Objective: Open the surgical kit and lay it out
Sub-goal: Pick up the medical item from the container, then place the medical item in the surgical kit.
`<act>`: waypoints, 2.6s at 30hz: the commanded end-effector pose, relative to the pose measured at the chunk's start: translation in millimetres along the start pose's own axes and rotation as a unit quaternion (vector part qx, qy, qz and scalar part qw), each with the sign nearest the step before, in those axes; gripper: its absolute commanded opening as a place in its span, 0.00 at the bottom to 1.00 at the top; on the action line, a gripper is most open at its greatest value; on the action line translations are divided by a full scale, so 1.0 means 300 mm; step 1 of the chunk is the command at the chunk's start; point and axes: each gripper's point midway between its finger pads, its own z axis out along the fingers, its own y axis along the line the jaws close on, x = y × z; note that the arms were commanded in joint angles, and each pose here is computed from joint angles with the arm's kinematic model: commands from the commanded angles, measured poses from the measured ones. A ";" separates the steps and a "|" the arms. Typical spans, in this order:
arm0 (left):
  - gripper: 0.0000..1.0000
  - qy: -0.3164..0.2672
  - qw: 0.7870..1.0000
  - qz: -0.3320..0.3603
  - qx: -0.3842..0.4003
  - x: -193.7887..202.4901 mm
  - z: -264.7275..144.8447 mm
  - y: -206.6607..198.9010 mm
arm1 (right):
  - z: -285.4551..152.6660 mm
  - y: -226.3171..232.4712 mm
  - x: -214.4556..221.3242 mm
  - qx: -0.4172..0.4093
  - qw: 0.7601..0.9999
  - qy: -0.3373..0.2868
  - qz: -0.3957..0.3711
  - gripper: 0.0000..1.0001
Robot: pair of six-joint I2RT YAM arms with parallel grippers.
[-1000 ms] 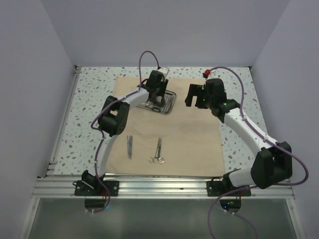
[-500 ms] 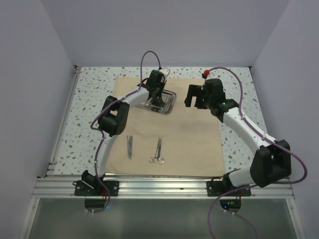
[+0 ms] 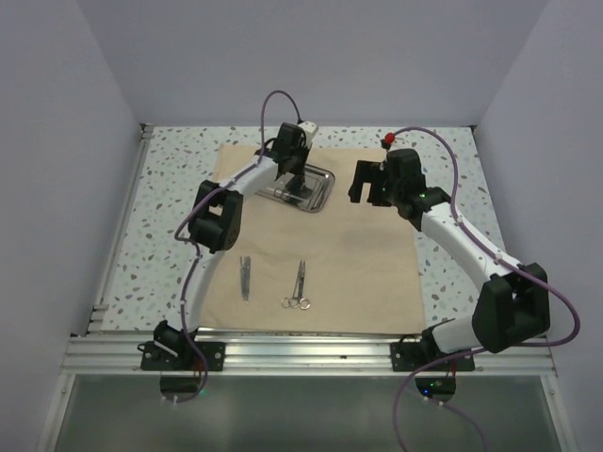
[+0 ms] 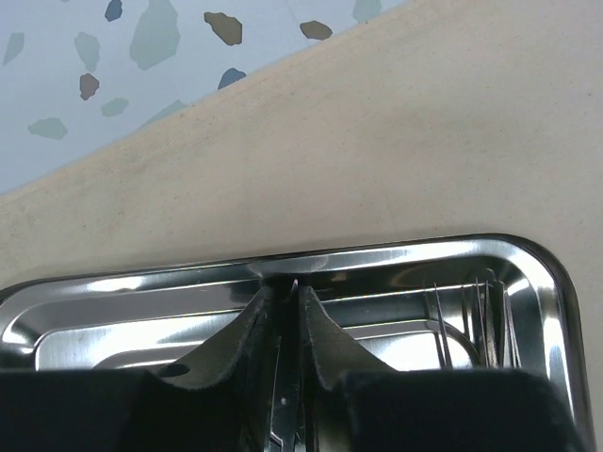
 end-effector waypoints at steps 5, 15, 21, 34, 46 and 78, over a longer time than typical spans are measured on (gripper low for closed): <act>0.04 0.121 0.992 -0.032 0.008 0.282 0.033 0.055 | -0.007 0.019 -0.061 -0.011 1.000 -0.026 -0.003 0.98; 0.00 0.062 0.997 -0.039 -0.016 0.146 -0.015 0.079 | -0.003 0.022 -0.058 -0.017 1.000 -0.024 0.000 0.98; 0.00 -0.049 0.993 -0.055 -0.091 -0.166 -0.145 0.168 | -0.007 0.020 -0.059 -0.014 1.000 -0.025 -0.001 0.98; 0.00 -0.187 0.971 -0.077 -0.128 -0.504 -0.501 0.191 | -0.010 0.020 -0.066 -0.013 1.000 -0.028 -0.002 0.98; 0.00 -0.167 0.973 -0.093 -0.131 -0.270 -0.870 -0.055 | -0.005 0.031 -0.068 -0.022 0.999 -0.027 0.001 0.98; 0.00 -0.022 0.997 -0.071 -0.010 0.549 -1.085 -0.515 | 0.053 0.007 -0.010 -0.007 1.000 0.004 0.006 0.98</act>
